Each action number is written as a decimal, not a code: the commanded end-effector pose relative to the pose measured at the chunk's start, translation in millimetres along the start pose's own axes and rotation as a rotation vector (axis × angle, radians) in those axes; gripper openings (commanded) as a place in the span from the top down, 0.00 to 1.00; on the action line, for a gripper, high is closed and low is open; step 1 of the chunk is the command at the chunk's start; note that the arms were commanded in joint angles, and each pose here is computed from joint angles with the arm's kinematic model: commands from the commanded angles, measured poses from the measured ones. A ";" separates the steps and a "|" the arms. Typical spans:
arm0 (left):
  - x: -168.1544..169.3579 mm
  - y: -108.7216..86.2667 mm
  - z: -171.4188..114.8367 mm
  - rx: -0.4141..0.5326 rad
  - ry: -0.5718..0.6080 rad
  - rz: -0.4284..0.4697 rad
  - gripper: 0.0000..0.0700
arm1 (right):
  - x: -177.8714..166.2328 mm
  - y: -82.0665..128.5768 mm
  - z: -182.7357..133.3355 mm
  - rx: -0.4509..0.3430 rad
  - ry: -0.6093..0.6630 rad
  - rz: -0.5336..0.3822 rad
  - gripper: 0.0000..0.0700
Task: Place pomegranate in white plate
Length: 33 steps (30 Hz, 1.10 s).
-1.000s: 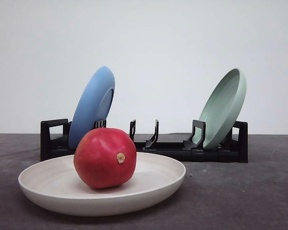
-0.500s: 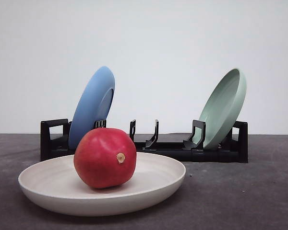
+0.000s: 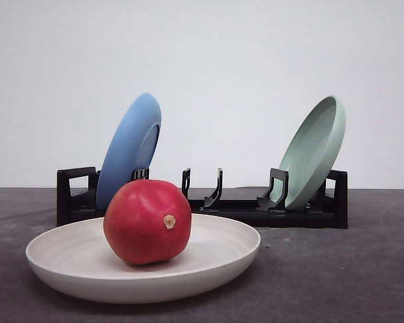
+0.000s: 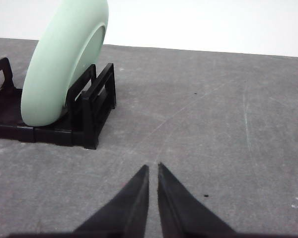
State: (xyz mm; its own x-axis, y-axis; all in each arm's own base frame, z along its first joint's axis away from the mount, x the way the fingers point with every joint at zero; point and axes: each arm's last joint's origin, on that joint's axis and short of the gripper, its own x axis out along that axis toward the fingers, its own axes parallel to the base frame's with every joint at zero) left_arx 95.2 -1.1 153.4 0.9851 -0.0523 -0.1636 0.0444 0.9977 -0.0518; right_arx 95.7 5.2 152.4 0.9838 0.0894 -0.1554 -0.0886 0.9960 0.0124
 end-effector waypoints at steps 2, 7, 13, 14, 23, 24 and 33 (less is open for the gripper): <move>1.1 0.2 -3.8 -0.003 0.013 -0.001 1.00 | 0.4 -0.2 -0.5 0.010 -0.006 -0.002 0.96; 1.1 0.2 -3.8 -0.003 0.013 -0.001 1.00 | 0.4 -0.2 -0.5 0.011 -0.006 -0.002 0.96; 1.1 0.2 -3.7 -0.003 0.012 -0.001 1.00 | 0.4 -0.2 -0.5 0.010 -0.006 -0.002 0.96; 1.1 0.2 -3.7 -0.003 0.012 -0.001 1.00 | 0.4 -0.2 -0.5 0.010 -0.006 -0.002 0.96; 1.1 0.2 -3.8 -0.003 0.013 -0.001 1.00 | 0.4 -0.2 -0.5 0.011 -0.006 -0.002 0.96; 1.1 0.2 -3.7 -0.003 0.012 -0.001 1.00 | 0.4 -0.2 -0.5 0.010 -0.006 -0.002 0.96; 1.1 0.2 -3.7 -0.003 0.012 -0.001 1.00 | 0.4 -0.2 -0.5 0.010 -0.006 -0.002 0.96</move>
State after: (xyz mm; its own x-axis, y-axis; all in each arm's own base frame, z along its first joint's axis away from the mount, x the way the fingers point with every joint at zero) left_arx 95.2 -1.1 153.4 0.9851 -0.0523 -0.1636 0.0444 0.9977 -0.0518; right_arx 95.7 5.2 152.4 0.9838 0.0894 -0.1554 -0.0886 0.9960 0.0124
